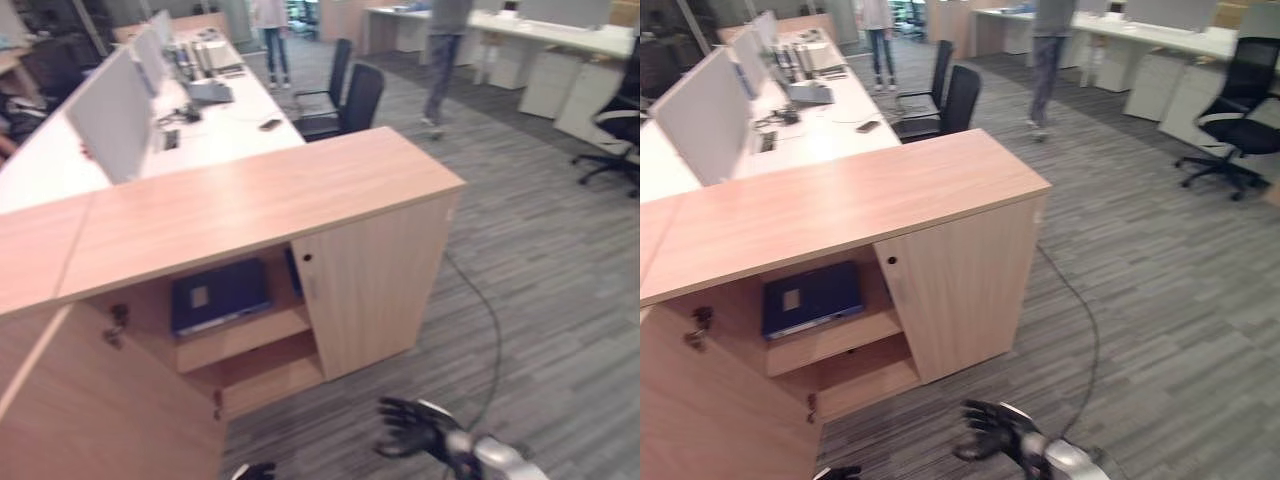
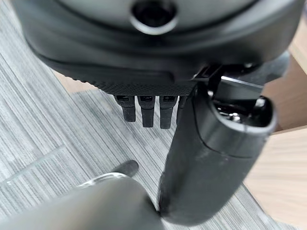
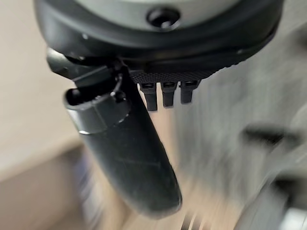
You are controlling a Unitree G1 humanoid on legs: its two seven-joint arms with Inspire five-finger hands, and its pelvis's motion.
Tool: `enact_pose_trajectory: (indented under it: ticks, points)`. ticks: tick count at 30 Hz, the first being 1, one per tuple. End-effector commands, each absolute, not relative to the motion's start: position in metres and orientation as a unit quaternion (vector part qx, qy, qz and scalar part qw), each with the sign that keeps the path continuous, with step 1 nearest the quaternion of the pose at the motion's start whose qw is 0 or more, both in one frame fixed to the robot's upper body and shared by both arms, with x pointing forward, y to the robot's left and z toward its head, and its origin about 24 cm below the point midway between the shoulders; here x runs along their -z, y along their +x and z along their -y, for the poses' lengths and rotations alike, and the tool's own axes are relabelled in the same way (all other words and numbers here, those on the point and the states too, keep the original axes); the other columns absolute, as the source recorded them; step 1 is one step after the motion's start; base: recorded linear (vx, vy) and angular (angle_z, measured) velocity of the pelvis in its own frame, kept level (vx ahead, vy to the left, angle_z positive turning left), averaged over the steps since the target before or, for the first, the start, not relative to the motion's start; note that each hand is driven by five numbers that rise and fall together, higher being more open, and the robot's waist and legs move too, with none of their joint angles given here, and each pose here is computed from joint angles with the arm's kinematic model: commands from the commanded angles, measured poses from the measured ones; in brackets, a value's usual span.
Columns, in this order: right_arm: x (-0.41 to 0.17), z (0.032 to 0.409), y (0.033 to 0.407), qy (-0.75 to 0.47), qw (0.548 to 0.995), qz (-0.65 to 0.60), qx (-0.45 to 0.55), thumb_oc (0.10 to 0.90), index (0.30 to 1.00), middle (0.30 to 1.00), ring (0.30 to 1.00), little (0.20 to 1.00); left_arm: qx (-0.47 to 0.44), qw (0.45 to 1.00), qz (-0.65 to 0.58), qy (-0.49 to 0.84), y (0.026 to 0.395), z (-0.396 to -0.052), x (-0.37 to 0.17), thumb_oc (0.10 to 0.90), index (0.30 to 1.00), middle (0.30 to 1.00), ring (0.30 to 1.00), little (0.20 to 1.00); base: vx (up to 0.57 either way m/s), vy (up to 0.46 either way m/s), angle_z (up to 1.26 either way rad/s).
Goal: Put the empty folder in the office cabinet
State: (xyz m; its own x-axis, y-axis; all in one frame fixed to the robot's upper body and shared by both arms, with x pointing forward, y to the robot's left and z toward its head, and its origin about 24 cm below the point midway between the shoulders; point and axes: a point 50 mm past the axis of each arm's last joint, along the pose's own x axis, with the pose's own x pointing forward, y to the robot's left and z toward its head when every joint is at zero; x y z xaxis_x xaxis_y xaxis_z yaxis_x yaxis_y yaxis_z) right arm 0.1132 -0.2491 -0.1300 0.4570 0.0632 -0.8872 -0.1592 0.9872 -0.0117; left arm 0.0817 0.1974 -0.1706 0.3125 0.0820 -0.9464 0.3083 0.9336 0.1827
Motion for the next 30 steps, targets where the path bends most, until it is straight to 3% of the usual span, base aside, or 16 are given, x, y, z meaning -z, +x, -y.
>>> enact_pose_trajectory:
  ticks: [1, 3, 4, 6, 13, 23, 30]
  points:
    - [0.131, 0.231, 0.143, -0.035, 0.875, -0.481, -0.055, 0.800, 0.900, 0.900, 0.900, 0.900, 0.079, 0.775, -0.608, 0.150, 0.066, -0.193, 0.175, 0.800, 0.900, 0.900, 0.900, 0.900, 0.04, -0.085, 0.90]
    - [0.150, 0.242, 0.114, -0.021, 0.834, -0.550, 0.020, 0.800, 0.900, 0.900, 0.900, 0.900, 0.048, 0.777, -0.609, 0.150, 0.071, -0.207, 0.172, 0.800, 0.900, 0.900, 0.900, 0.900, 0.01, -0.144, 0.85]
    - [0.150, 0.241, 0.114, -0.021, 0.835, -0.550, 0.019, 0.800, 0.900, 0.900, 0.900, 0.900, 0.047, 0.778, -0.609, 0.150, 0.071, -0.207, 0.172, 0.800, 0.900, 0.900, 0.900, 0.900, 0.04, -0.256, 1.10]
    - [0.163, 0.243, 0.074, 0.001, 0.787, -0.614, 0.063, 0.800, 0.900, 0.900, 0.900, 0.900, 0.014, 0.771, -0.623, 0.130, 0.064, -0.219, 0.171, 0.800, 0.900, 0.900, 0.900, 0.900, 0.05, -0.240, 0.88]
    - [0.170, 0.243, 0.024, 0.062, 0.734, -0.662, 0.140, 0.800, 0.900, 0.900, 0.900, 0.900, -0.117, 0.768, -0.630, -0.010, 0.049, -0.231, 0.171, 0.800, 0.900, 0.900, 0.900, 0.900, 0.02, -0.224, 0.90]
    - [0.165, 0.258, 0.034, 0.090, 0.746, -0.629, 0.196, 0.800, 0.900, 0.900, 0.900, 0.900, -0.262, 0.774, -0.563, -0.124, 0.065, -0.259, 0.162, 0.800, 0.900, 0.900, 0.900, 0.900, -0.05, -0.091, 0.66]
    - [0.162, 0.271, 0.028, 0.094, 0.741, -0.629, 0.214, 0.800, 0.900, 0.900, 0.900, 0.900, -0.339, 0.790, -0.503, -0.096, 0.078, -0.323, 0.135, 0.800, 0.900, 0.900, 0.900, 0.900, 0.02, 0.038, 0.38]
